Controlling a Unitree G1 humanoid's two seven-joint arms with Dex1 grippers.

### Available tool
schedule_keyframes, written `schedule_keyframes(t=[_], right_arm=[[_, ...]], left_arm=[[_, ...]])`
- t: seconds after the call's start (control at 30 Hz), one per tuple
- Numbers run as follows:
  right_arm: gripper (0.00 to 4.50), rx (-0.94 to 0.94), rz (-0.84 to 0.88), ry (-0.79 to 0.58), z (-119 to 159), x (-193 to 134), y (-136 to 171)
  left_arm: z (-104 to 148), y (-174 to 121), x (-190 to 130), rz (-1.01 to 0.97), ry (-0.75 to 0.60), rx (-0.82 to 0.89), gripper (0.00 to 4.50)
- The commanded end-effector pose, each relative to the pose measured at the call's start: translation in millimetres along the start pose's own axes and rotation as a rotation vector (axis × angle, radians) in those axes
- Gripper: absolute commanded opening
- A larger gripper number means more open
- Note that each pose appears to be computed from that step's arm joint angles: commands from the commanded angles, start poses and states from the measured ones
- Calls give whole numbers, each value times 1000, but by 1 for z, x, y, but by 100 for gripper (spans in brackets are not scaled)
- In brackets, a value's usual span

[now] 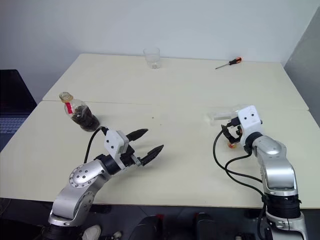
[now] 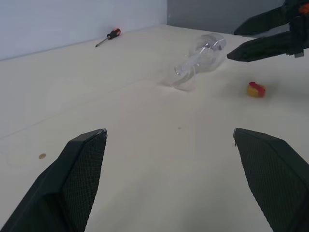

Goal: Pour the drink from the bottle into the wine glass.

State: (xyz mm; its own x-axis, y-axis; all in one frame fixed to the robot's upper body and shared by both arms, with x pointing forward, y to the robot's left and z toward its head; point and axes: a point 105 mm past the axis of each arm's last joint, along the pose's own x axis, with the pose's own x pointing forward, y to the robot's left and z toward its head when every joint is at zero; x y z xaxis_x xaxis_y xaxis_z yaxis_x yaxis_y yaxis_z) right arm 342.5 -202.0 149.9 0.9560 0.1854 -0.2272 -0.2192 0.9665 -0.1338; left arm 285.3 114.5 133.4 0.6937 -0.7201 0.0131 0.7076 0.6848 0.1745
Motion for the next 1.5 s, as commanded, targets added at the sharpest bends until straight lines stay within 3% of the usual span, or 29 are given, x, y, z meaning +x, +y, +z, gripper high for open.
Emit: schedule_keyframes(t=[0.03,0.4,0.63,0.93,1.2,1.5], right_arm=[[450,237,-30,-18,10,-6,1],[450,748,-85,0,9,9,23],[450,899,-114,-37,10,16,16],[450,983,14,-156,16,15,17],[450,980,-280,-386,20,5,-64],[450,918,-465,-530,34,-14,-117]], left_arm=[[10,1,0,-7,-34,25,446],[7,-1,1,-10,-30,26,446],[6,-3,0,-4,-29,20,446],[5,-4,0,-24,-24,7,446],[4,0,1,-38,-20,10,446],[3,7,4,-31,-18,9,446]])
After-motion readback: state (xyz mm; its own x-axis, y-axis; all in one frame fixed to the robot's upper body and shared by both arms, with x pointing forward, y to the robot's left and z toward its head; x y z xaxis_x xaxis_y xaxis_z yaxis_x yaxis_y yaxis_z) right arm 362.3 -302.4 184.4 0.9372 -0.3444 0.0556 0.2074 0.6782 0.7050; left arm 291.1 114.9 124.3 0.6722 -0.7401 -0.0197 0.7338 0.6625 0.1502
